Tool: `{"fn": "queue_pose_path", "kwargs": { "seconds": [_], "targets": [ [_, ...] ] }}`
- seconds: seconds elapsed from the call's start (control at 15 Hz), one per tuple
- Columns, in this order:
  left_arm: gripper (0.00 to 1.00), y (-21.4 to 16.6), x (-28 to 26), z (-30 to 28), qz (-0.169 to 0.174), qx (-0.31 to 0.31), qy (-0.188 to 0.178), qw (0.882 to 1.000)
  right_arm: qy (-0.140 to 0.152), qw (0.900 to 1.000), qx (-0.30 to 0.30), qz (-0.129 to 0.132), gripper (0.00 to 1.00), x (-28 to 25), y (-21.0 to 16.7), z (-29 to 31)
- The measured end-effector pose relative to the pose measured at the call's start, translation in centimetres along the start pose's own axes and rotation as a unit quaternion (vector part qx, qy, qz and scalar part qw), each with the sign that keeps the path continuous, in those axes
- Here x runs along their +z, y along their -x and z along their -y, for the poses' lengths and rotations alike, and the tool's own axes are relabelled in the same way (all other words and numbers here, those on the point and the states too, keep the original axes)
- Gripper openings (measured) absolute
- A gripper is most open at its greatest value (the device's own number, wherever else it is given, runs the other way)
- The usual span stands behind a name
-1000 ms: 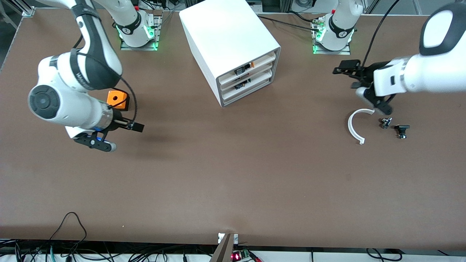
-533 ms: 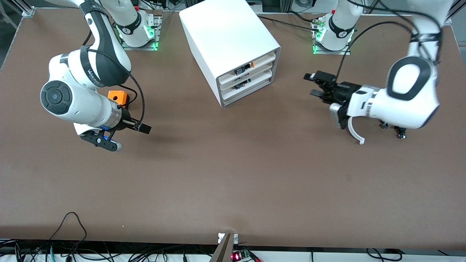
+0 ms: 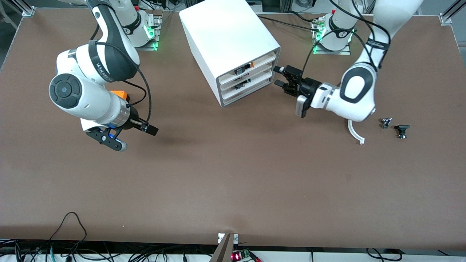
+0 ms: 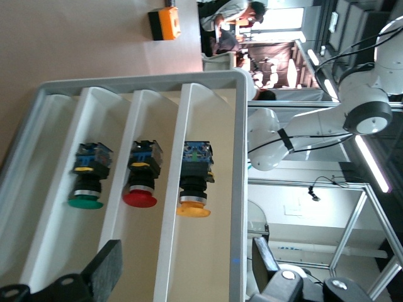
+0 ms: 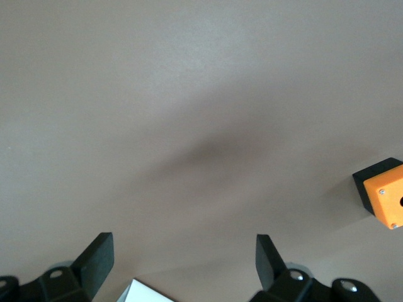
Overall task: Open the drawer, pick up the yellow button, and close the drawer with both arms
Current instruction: 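Reach the left gripper to the drawer handle and grasp it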
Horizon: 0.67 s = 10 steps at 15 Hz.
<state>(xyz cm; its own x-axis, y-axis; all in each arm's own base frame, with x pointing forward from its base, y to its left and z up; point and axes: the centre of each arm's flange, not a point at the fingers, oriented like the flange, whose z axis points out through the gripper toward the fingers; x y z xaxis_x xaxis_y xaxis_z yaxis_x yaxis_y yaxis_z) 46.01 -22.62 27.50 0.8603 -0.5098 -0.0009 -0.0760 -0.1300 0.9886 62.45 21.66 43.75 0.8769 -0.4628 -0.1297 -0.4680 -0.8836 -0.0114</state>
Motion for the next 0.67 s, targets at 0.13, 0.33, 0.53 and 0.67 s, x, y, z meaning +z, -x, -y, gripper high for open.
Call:
{"fn": "queue_pose_path", "kwargs": {
  "seconds": [0.13, 0.33, 0.53, 0.67],
  "targets": [
    [0.74, 1.0, 1.1, 1.2, -0.001, 0.011, 0.009, 1.000, -0.001, 1.000, 0.007, -0.001, 1.00, -0.1, 0.2, 0.4],
    [0.67, 1.9, 2.8, 2.7, -0.008, 0.012, 0.021, 1.000, -0.001, 1.000, 0.012, -0.001, 1.00, -0.1, 0.2, 0.4],
    [0.63, 2.3, 5.7, 3.2, -0.010, 0.015, 0.026, 1.000, -0.001, 1.000, 0.018, -0.001, 1.00, -0.1, 0.2, 0.4],
    [0.47, 2.4, 6.7, 3.2, -0.003, 0.016, 0.025, 1.000, -0.001, 1.000, 0.022, -0.001, 1.00, -0.1, 0.2, 0.5]
  ]
}}
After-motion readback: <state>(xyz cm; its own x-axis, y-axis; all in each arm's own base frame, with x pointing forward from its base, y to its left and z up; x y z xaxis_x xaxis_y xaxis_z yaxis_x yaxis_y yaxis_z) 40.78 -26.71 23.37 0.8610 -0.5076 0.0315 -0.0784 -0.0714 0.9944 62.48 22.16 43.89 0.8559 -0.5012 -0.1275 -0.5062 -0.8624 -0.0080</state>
